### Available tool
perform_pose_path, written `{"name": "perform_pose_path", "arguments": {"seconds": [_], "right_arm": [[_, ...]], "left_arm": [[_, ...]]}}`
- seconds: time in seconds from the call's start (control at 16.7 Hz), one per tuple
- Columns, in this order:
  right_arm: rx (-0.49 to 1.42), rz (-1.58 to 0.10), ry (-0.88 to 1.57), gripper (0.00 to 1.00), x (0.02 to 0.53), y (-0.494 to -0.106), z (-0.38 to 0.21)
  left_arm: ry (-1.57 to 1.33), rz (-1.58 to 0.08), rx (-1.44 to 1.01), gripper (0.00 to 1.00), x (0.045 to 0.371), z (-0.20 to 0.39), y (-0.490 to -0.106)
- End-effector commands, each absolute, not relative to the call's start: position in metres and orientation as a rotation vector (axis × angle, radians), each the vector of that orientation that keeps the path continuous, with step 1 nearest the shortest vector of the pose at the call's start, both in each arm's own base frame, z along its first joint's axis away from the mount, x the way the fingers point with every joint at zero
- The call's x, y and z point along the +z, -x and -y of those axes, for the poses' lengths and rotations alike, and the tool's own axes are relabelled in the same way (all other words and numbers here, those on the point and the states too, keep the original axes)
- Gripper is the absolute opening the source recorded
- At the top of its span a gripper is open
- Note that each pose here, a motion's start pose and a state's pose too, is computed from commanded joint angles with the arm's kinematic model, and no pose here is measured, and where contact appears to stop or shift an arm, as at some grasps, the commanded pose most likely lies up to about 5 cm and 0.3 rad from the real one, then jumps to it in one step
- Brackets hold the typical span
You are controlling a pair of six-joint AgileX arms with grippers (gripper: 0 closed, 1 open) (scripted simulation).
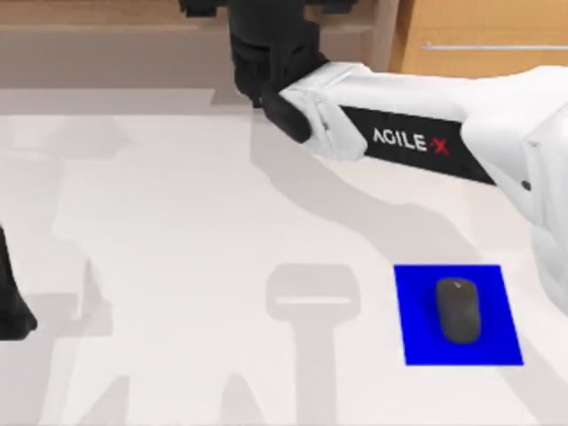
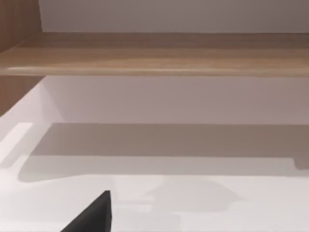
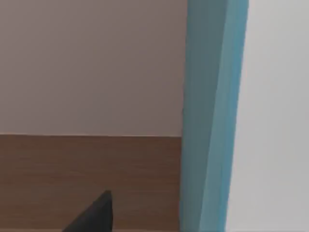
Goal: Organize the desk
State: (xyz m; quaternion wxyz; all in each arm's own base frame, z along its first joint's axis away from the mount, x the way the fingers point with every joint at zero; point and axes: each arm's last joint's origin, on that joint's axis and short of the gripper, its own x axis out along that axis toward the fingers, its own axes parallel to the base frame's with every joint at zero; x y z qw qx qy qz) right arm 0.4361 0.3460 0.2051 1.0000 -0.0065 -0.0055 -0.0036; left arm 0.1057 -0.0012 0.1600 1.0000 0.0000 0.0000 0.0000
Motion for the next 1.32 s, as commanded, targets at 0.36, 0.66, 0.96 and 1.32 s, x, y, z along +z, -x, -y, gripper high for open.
{"name": "perform_pose_path", "arguments": {"seconds": [0.36,0.66,0.96,1.32], "right_arm": [[-0.007,0.011,0.013,0.47,0.2051,-0.4361,-0.346],[-0.007,0.011,0.013,0.1,0.2051,-0.4361,-0.346],[-0.007,0.011,0.013,0.0,0.2051,-0.4361,-0.346],[-0.003,0.013,0.01,0.0,0.2067,-0.4337,-0.3477]], "left_arm": [[0.0,0.0,0.0,1.0,0.16,0.0012,-0.1057],[0.0,0.0,0.0,1.0,0.16,0.0012,-0.1057],[0.0,0.0,0.0,1.0,0.16,0.0012,-0.1057],[0.0,0.0,0.0,1.0,0.16,0.0012,-0.1057]]}}
